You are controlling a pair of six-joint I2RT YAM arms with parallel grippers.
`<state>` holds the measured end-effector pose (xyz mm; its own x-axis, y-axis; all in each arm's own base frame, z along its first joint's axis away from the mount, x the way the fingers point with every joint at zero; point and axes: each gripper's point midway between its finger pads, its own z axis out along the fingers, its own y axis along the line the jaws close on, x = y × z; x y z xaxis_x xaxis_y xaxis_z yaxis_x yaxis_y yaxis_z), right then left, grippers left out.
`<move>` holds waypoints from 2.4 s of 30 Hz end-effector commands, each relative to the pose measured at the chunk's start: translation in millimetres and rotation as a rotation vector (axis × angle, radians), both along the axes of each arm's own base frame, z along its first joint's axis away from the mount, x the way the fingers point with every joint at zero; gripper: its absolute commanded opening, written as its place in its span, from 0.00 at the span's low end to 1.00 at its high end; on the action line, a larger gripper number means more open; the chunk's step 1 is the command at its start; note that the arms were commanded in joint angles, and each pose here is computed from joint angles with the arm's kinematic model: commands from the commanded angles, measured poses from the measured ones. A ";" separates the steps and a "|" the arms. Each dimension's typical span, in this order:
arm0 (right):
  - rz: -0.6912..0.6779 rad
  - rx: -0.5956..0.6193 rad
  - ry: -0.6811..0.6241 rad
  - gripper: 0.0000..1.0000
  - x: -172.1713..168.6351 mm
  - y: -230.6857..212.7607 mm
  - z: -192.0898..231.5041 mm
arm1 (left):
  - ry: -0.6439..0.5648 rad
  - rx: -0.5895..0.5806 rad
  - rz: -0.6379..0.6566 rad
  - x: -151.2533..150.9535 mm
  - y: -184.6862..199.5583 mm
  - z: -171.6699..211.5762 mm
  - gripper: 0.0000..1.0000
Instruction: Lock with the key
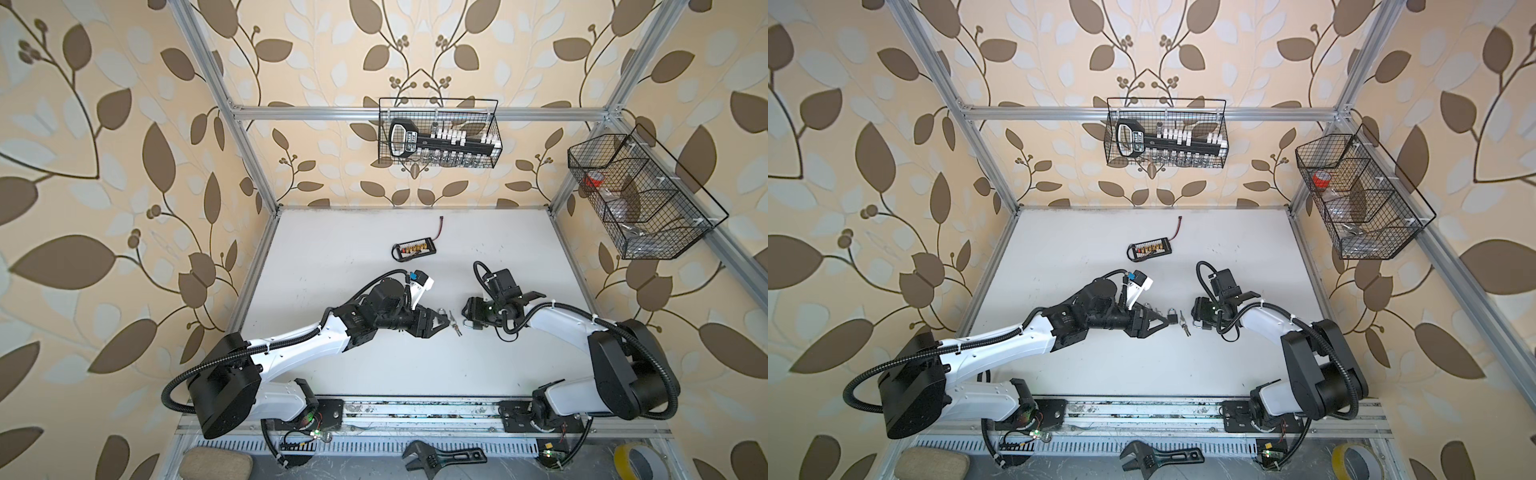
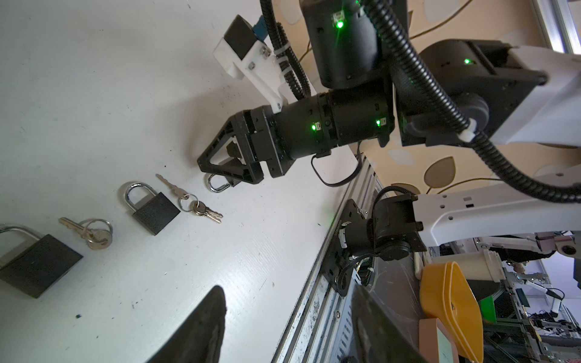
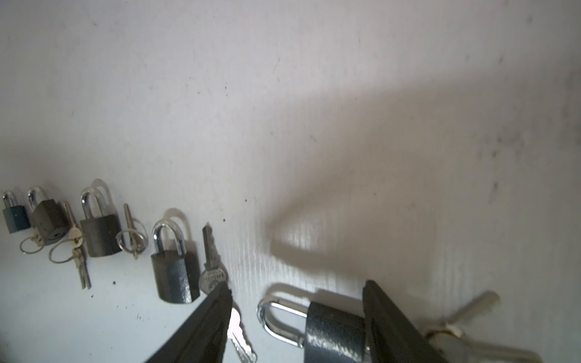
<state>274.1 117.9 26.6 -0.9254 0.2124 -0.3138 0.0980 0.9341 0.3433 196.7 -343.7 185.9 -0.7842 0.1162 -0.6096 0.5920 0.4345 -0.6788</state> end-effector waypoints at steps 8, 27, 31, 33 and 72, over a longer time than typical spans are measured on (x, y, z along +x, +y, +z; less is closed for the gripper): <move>-0.089 0.064 0.078 0.67 -60.1 3.7 -14.9 | -0.028 -0.031 0.004 7.2 -7.5 6.6 0.63; 0.000 -0.226 -0.063 0.59 -33.2 -6.8 26.5 | -0.018 -0.096 0.116 24.1 17.7 21.0 0.63; 0.036 -0.305 -0.047 0.58 -29.9 -6.6 21.4 | 0.047 -0.153 0.186 41.5 35.9 16.6 0.63; 0.057 -0.335 -0.032 0.57 -30.2 -5.4 17.3 | 0.067 -0.162 0.220 47.5 44.3 13.1 0.63; 0.159 -0.172 -0.274 0.20 -9.0 31.2 90.0 | 0.042 -0.148 0.241 52.0 55.3 18.8 0.63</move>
